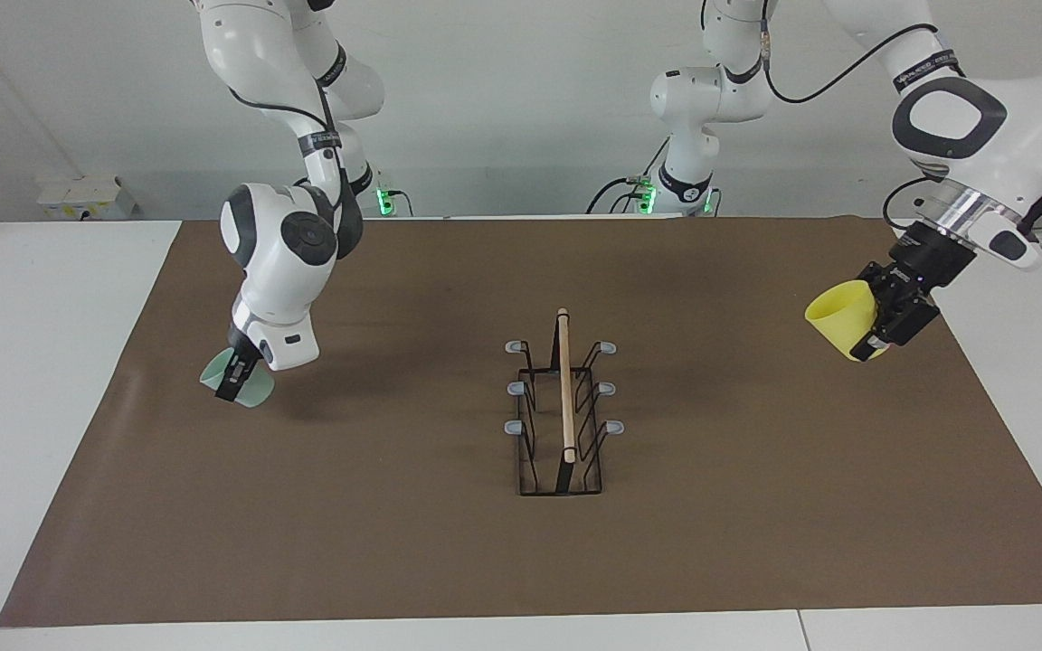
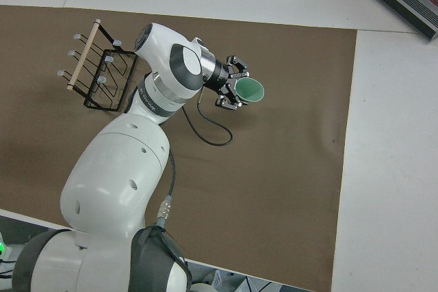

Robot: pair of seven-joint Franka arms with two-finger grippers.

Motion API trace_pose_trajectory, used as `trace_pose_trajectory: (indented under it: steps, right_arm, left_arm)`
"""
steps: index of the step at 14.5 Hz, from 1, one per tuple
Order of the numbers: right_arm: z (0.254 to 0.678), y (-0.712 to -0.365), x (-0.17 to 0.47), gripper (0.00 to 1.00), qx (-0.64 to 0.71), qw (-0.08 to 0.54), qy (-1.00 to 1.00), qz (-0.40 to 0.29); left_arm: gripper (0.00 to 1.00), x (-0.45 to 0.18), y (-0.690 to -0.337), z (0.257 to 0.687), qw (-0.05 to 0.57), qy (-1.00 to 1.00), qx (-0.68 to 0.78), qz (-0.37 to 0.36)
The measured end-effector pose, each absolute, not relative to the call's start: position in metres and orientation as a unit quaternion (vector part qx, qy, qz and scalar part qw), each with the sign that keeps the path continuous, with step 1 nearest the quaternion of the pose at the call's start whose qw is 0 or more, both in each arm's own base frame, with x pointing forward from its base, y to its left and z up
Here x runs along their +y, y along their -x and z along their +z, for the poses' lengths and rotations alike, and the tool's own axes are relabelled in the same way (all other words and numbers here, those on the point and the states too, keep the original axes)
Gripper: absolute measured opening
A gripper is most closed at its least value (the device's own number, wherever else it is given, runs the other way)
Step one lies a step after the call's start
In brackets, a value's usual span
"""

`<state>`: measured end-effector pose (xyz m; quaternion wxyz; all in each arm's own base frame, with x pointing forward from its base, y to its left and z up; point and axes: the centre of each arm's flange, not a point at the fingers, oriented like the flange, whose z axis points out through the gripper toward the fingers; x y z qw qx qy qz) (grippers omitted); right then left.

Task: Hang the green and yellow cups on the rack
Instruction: 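Lift the yellow cup with the left gripper while the right gripper lifts the green cup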

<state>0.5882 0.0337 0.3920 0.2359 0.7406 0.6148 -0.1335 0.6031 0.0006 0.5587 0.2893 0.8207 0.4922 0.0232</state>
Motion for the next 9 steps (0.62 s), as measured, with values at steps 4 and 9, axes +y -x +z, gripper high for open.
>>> trace_pose_trajectory:
  steps: [4, 9]
  right_arm:
    - [0.443, -0.568, 0.061, 0.67, 0.608, 0.114, -0.784, -0.053]
    - [0.497, -0.55, 0.054, 0.67, 0.573, 0.033, -0.818, 0.031]
  left_arm:
    - [0.67, -0.064, -0.589, 0.569, 0.226, -0.883, 0.407, 0.057]
    - [0.67, -0.132, -0.58, 0.555, 0.183, -0.92, 0.328, 0.115]
